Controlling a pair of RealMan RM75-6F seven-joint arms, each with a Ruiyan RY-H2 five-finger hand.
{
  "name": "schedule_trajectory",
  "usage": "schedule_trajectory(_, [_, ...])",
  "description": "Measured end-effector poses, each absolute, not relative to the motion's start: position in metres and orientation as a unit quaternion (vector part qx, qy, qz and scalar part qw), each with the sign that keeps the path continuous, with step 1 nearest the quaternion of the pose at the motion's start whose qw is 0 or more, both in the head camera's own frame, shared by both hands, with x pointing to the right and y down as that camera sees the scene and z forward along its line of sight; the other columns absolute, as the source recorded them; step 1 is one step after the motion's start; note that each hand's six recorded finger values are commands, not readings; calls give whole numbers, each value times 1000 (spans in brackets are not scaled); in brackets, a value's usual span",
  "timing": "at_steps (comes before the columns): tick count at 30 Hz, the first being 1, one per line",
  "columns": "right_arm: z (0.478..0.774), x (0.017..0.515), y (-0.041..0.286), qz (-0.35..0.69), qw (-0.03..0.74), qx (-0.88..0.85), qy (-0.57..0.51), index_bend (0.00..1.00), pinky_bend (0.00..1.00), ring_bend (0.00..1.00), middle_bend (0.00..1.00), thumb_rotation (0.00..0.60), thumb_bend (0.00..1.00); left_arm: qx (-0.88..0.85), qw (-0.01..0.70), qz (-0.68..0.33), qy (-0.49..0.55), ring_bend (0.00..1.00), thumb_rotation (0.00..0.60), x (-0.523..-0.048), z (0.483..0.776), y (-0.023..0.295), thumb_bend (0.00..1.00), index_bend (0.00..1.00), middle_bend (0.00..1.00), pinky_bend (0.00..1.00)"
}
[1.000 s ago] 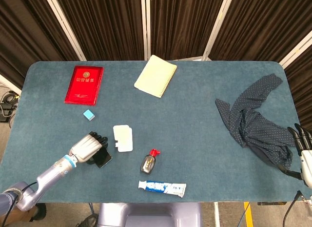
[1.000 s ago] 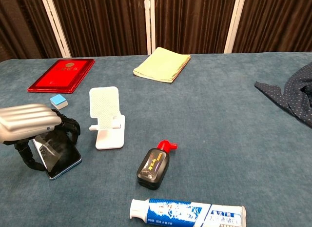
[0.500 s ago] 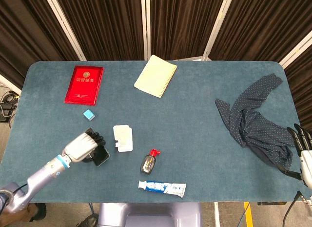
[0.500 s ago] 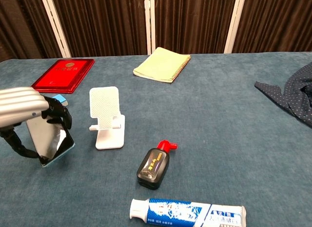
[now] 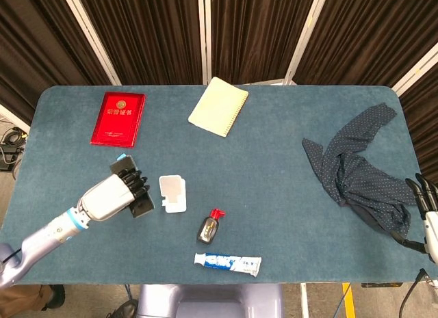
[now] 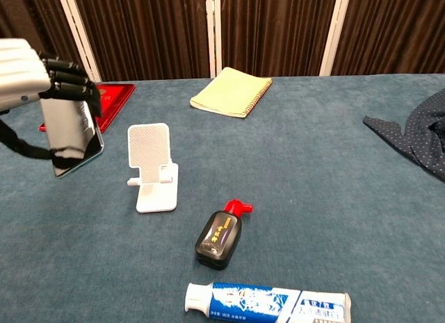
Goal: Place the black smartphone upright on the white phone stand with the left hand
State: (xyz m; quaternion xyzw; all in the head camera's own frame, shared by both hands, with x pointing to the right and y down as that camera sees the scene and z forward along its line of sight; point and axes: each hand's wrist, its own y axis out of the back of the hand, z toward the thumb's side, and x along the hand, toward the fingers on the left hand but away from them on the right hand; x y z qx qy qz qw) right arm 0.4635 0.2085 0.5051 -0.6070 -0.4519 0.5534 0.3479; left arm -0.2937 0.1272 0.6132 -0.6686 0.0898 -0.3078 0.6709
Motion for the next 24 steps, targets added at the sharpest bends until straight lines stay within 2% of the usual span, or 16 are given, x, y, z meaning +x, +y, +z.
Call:
schedule_trajectory(5, [506, 464, 208, 555, 348, -607, -451, 0, 0, 0, 0, 600, 0, -613, 735, -284, 53, 400, 600, -276, 613, 113, 0, 620, 419, 395])
schedule_trajectory(12, [506, 467, 207, 556, 344, -605, -454, 0, 0, 0, 0, 600, 0, -531, 807, -258, -23, 400, 600, -243, 632, 100, 0, 620, 419, 391])
schedule_trajectory(24, [504, 471, 207, 553, 340, -606, -460, 0, 0, 0, 0, 600, 0, -484, 838, -238, -85, 400, 600, -209, 653, 107, 0, 617, 417, 381])
